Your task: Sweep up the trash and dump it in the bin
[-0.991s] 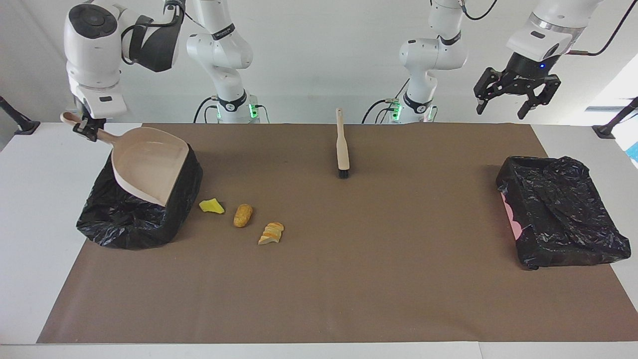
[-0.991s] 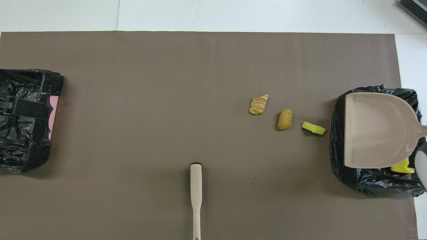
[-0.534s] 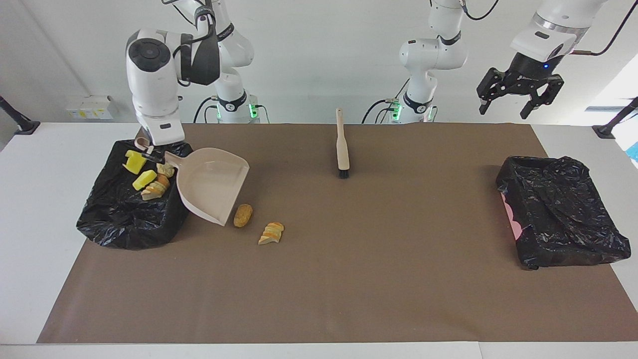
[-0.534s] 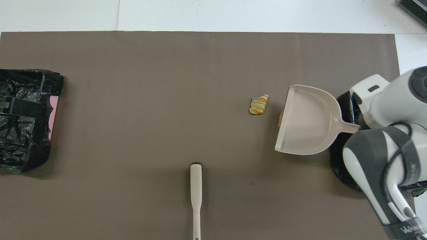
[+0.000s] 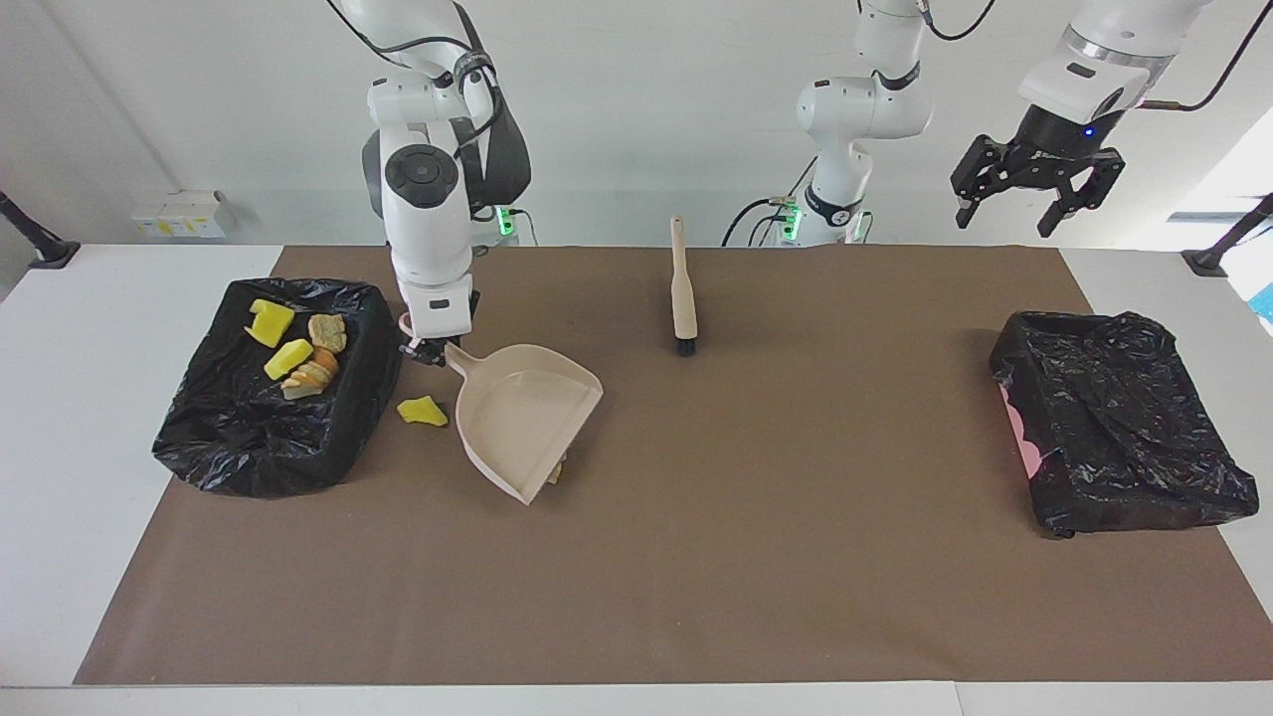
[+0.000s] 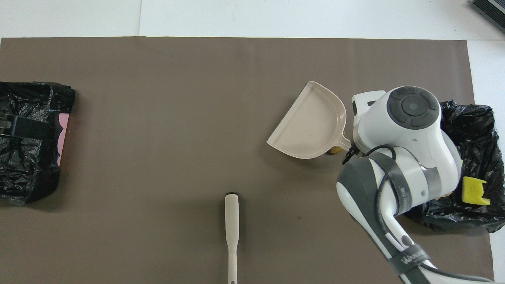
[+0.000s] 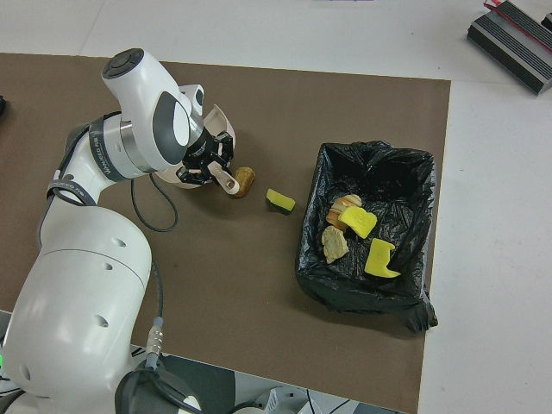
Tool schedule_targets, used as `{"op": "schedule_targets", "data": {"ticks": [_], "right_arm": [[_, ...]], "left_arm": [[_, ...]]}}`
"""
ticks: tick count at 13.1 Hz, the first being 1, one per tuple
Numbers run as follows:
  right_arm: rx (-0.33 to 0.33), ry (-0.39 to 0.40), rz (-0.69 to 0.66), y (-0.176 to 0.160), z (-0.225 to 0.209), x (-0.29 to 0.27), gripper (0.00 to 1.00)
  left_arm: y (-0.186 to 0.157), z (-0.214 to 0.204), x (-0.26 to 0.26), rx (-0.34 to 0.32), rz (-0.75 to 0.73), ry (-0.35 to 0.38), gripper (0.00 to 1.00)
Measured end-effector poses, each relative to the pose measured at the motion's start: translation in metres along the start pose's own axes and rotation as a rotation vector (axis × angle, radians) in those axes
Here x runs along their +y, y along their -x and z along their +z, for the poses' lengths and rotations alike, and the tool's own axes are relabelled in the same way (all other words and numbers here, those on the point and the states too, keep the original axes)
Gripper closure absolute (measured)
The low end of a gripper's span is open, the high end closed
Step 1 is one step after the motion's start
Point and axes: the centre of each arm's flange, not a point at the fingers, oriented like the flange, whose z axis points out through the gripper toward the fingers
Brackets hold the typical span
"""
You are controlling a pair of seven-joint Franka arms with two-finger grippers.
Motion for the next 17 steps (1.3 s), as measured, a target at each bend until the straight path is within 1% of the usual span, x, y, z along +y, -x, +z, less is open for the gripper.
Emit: {"op": "schedule_targets", "data": {"ticks": [1, 4, 6, 8, 12, 13, 15, 16, 17], "right_arm": [[0.022, -0.01, 0.074, -0.015, 0.002, -0.015, 0.69], [0.069, -0.074, 0.306, -0.059, 0.005, -0.052, 0.69], [0.076, -0.126, 0.476, -0.086, 0.006, -0.073, 0.69], [0.066, -0.167, 0.64, -0.113, 0.011, -0.094, 0.69], [0.034, -0.196, 0.85, -0.181, 0.036, -0.149, 0.69], [0.034, -0.201, 0.88, -0.195, 0.042, -0.158, 0.69], [0.036, -0.212, 0.906, -0.208, 0.046, -0.161, 0.69], [0.043, -0.222, 0.912, -0.209, 0.045, -0.159, 0.63], [0.063, -0.232, 0.918, -0.211, 0.042, -0.157, 0.51]], "left_arm": [[0.0, 0.0, 0.0, -0.001, 0.0, 0.0, 0.0], [0.001, 0.0, 0.001, -0.006, 0.001, 0.0, 0.0], [0.001, 0.0, 0.002, -0.007, 0.004, 0.001, 0.0], [0.001, 0.0, 0.005, -0.007, 0.009, 0.001, 0.0], [0.002, 0.001, 0.005, -0.01, 0.009, 0.001, 0.0], [0.002, 0.002, 0.005, -0.012, 0.01, 0.001, 0.0], [0.003, 0.003, 0.005, -0.015, 0.011, 0.001, 0.0], [0.004, 0.003, 0.005, -0.016, 0.011, 0.001, 0.0], [0.004, 0.003, 0.005, -0.017, 0.011, 0.001, 0.0]]}}
